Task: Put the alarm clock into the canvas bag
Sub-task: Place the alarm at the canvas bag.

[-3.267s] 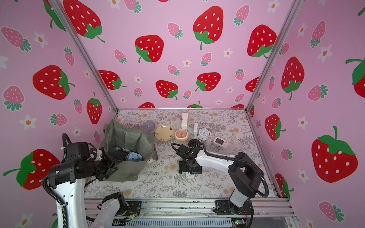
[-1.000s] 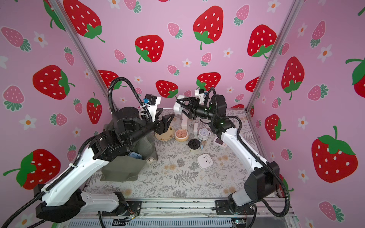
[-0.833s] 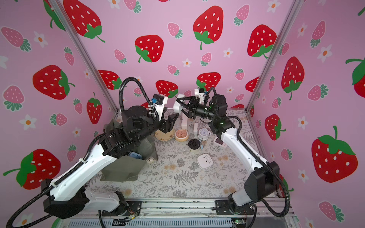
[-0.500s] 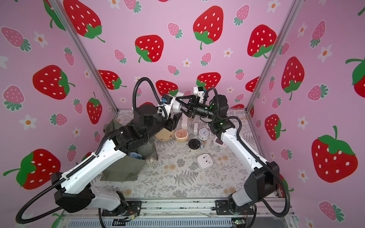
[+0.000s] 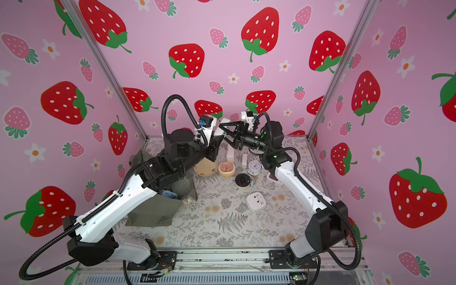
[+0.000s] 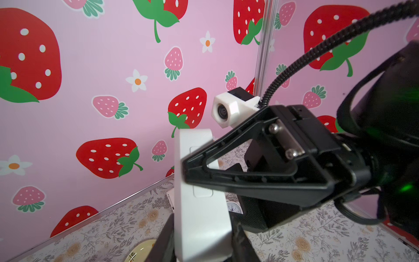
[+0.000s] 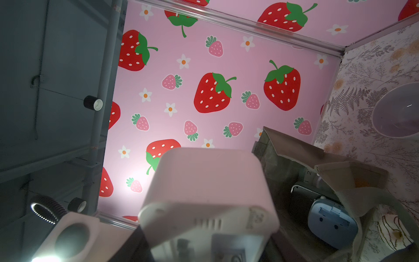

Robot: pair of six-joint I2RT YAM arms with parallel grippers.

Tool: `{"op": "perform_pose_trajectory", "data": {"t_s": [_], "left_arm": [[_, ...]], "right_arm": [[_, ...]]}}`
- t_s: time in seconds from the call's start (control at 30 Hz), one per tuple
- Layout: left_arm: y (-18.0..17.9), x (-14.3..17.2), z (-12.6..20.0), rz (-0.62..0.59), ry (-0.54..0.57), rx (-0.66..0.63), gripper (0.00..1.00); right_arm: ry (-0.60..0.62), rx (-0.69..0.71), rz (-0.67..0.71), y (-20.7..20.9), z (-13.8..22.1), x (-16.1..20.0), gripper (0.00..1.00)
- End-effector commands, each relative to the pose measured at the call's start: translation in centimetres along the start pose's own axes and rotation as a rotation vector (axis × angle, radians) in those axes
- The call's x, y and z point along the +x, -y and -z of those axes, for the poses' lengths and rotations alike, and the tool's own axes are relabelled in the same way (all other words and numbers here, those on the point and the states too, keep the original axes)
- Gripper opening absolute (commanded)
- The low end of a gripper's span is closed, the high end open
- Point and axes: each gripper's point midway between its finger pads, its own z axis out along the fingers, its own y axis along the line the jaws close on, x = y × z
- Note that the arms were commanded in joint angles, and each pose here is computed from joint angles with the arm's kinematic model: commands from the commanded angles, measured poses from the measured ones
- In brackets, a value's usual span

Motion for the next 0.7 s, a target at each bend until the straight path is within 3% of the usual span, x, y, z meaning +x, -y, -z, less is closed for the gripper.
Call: {"op": "perform_pose_trajectory", "data": {"t_s": [0.0, 0.03, 0.07, 0.23, 0.37, 0.5, 0.67], "left_arm": [[0.0, -2.1, 1.4, -0.044, 0.064, 0.023, 0.27], [-0.2, -2.2, 1.6, -0.057, 0.069, 0.017, 0.27], [-0.3, -2.3, 1.9, -0.073, 0.077, 0.014, 0.27], [-1.2, -2.0, 4.0, -0.256, 0.074, -0.004, 0.26], [-2.3, -0.2, 6.4, -0.518, 0.020, -0.035, 0.25], [-4.0, 2.8, 9.0, -0.804, -0.070, -0.078, 0.24], [-7.0, 7.0, 11.2, -1.059, -0.259, -0.168, 0.25]], "right_arm": [[-0.013, -0.068, 0.052, -3.2, 0.6, 1.0, 0.75], [-0.012, -0.067, 0.063, -3.3, 0.6, 1.1, 0.98], [-0.008, -0.061, 0.070, -3.3, 0.7, 1.0, 1.00], [0.072, 0.013, 0.078, -2.0, 3.0, -0.5, 1.00], [0.201, 0.115, 0.091, -0.4, 7.3, -2.8, 1.00], [0.298, 0.341, 0.028, 4.4, 12.6, -4.6, 1.00], [0.278, 0.677, 0.051, 9.7, 16.4, -4.2, 1.00]]}}
